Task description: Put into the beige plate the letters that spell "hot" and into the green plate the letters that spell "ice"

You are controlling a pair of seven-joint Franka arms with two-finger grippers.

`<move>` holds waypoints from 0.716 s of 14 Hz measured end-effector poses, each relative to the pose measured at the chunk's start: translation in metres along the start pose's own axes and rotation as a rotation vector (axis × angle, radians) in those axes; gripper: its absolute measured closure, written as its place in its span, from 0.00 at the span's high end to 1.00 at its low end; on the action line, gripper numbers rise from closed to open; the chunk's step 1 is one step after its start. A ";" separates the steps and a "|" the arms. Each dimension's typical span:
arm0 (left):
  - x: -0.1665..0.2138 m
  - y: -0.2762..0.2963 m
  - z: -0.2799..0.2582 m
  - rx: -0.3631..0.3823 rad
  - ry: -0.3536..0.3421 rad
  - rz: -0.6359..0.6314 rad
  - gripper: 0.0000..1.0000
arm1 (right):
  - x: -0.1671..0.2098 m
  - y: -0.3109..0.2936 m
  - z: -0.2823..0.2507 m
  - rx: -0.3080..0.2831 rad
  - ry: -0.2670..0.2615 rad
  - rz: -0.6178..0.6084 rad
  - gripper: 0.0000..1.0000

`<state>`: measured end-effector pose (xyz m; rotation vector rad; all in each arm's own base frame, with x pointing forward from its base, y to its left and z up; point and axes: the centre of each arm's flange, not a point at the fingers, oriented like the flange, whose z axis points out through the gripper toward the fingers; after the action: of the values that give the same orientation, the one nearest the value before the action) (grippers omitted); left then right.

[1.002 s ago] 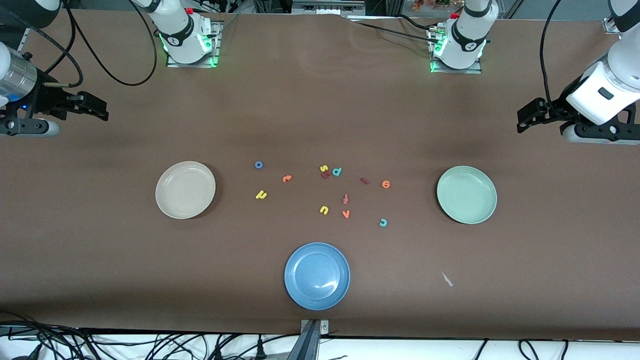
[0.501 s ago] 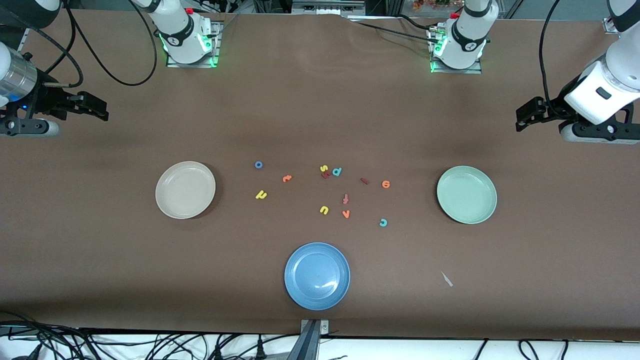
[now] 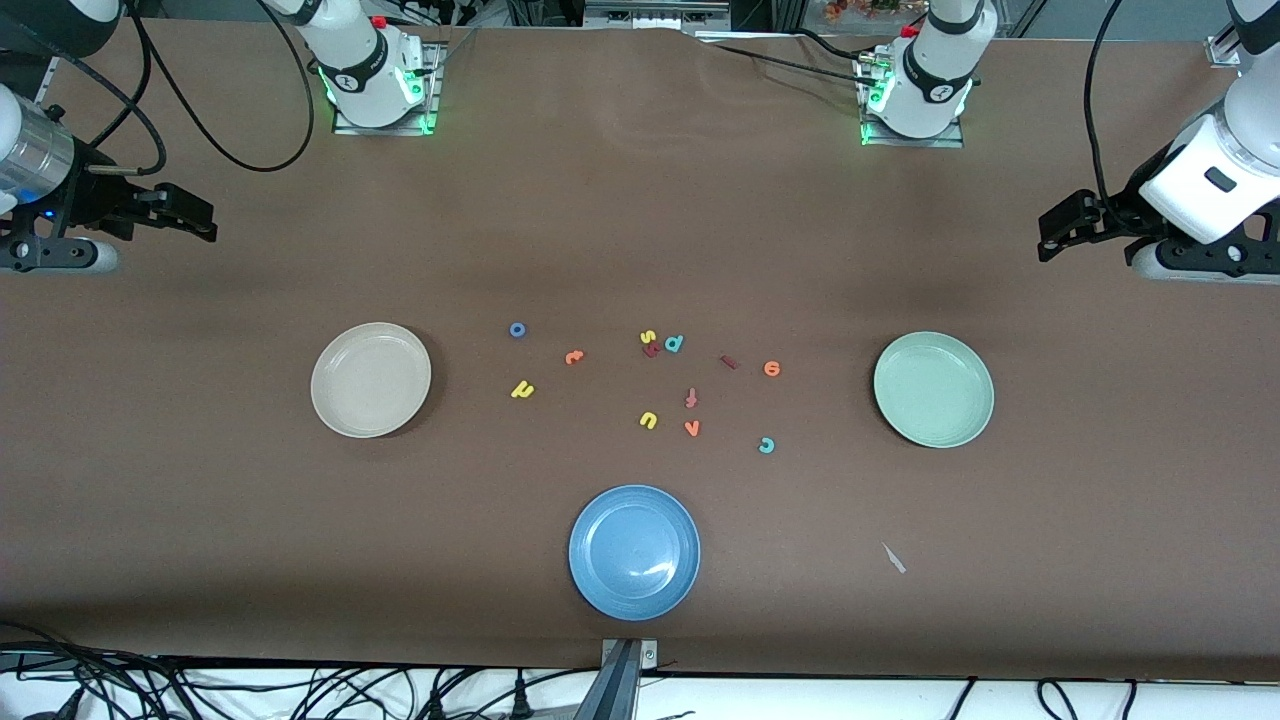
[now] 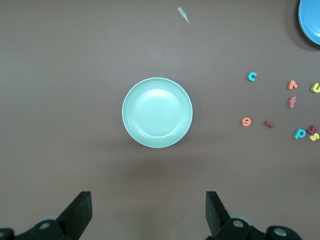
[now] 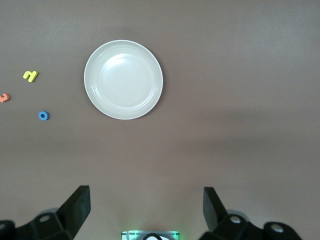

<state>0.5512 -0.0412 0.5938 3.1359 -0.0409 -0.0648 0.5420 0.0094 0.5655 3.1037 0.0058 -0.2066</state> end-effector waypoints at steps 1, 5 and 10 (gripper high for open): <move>0.000 0.001 0.000 0.000 0.000 0.001 1.00 | 0.000 0.000 0.000 0.000 0.000 0.000 1.00; 0.001 0.002 0.002 0.000 -0.003 0.004 1.00 | 0.000 0.000 0.000 0.000 0.000 0.000 1.00; 0.001 0.001 0.002 0.000 -0.004 0.001 1.00 | 0.000 0.000 0.000 0.000 0.000 0.000 1.00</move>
<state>0.5521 -0.0417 0.5918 3.1358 -0.0424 -0.0706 0.5421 0.0091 0.5654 3.1037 0.0051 -0.2070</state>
